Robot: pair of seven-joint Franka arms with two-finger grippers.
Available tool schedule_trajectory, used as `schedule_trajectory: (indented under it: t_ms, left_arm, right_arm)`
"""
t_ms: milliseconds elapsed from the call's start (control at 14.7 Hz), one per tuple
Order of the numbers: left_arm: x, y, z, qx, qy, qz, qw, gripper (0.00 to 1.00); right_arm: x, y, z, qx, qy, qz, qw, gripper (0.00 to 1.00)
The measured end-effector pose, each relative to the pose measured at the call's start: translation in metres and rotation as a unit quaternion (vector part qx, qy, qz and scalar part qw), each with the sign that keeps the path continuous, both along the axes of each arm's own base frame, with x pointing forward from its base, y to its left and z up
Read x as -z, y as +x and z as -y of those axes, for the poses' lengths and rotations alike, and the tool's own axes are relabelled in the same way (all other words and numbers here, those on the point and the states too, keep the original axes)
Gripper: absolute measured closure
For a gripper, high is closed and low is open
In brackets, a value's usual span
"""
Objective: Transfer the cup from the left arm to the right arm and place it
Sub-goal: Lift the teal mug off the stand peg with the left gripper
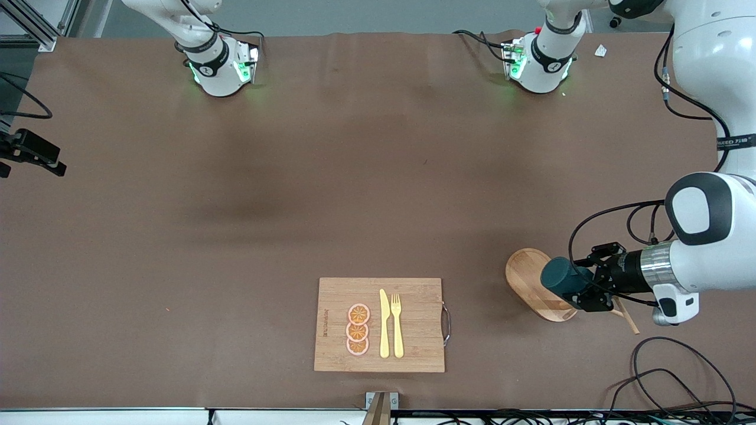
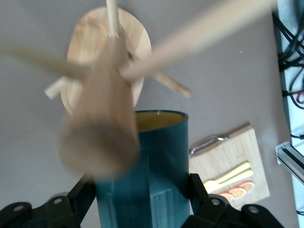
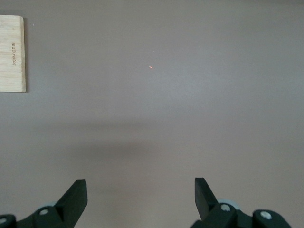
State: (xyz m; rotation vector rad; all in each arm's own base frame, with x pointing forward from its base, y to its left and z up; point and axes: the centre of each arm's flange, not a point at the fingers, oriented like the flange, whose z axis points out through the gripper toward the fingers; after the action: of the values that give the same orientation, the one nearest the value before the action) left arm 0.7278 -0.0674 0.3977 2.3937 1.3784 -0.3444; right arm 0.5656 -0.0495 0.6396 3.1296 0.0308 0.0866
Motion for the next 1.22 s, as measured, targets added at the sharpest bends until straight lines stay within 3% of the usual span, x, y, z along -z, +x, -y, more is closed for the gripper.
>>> schedule_trajectory:
  t_ms: [543,747,1223]
  left_arm:
    - [-0.038,-0.040,0.158,0.070,0.096,0.019,0.993,0.16]
    - [-0.036,-0.063,0.221,0.115,0.167,0.045,0.978,0.16]
    - [0.005,-0.119,0.360,0.181,0.272,0.150,0.933,0.16]
  right_arm:
    - [0.000,0.000,0.000,0.000,0.000,0.000,1.000,0.00]
    - [0.000,0.000,0.000,0.000,0.000,0.000,1.000,0.00]
    - [0.000,0.000,0.001,0.001,0.000,-0.001,1.000,0.00]
